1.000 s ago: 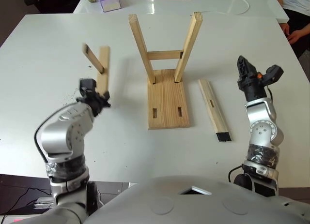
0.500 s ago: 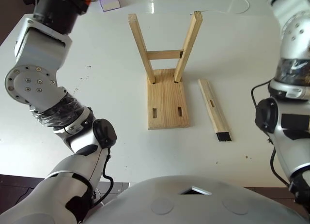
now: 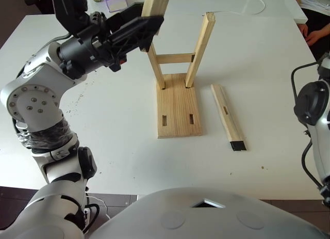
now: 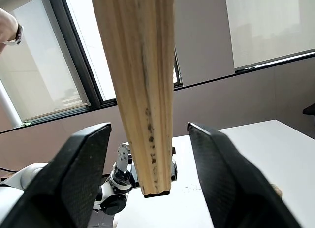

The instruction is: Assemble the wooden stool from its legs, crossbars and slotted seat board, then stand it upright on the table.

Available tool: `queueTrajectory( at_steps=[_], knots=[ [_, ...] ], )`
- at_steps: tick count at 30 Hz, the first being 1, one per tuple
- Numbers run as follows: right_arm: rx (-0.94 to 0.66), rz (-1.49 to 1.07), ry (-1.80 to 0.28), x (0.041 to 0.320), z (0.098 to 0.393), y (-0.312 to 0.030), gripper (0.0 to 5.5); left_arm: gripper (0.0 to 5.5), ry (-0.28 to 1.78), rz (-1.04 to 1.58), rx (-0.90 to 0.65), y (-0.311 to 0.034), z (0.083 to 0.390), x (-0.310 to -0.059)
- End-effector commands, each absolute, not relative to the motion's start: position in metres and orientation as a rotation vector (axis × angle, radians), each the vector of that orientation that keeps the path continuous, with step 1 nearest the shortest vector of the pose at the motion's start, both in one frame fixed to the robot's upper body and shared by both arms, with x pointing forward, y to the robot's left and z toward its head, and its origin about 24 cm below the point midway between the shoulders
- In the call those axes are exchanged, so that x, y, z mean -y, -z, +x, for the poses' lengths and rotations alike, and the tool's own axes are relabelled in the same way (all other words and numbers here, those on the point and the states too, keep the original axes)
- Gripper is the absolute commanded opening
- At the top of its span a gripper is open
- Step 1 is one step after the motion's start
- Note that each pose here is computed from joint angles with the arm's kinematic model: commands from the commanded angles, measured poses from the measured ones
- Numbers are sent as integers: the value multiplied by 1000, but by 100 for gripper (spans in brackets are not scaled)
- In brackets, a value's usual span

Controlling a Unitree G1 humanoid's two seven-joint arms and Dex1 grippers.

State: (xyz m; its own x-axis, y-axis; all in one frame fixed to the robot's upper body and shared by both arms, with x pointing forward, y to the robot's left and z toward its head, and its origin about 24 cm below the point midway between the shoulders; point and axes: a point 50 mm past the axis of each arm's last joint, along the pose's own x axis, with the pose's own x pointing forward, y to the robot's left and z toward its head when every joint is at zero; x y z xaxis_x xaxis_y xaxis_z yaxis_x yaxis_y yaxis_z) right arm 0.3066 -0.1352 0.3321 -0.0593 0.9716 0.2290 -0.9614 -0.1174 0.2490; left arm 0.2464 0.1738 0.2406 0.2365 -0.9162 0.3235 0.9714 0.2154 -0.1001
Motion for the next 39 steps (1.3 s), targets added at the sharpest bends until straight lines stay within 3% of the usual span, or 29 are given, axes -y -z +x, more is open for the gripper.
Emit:
queueTrajectory(
  at_steps=[1,3,10,15,28,37,39],
  knots=[
    [-3,340,-1695,134,300,-341,288,205,1353,-261,164,-232,247,-173],
    [33,309,-1702,135,298,-342,288,205,1366,-251,150,-226,246,-172],
    [50,287,-1700,135,296,-340,384,205,1397,-216,122,-219,240,-170],
    [31,286,-1704,137,295,-341,390,205,1392,-219,117,-216,238,-172],
    [-19,321,-1692,136,293,-331,212,205,1390,-191,95,-211,238,-172],
    [-19,323,-1641,141,292,-320,210,205,1328,-206,94,-211,247,-175],
    [-13,321,-1618,142,293,-317,209,259,1335,-216,81,-210,247,-175]
  ],
)
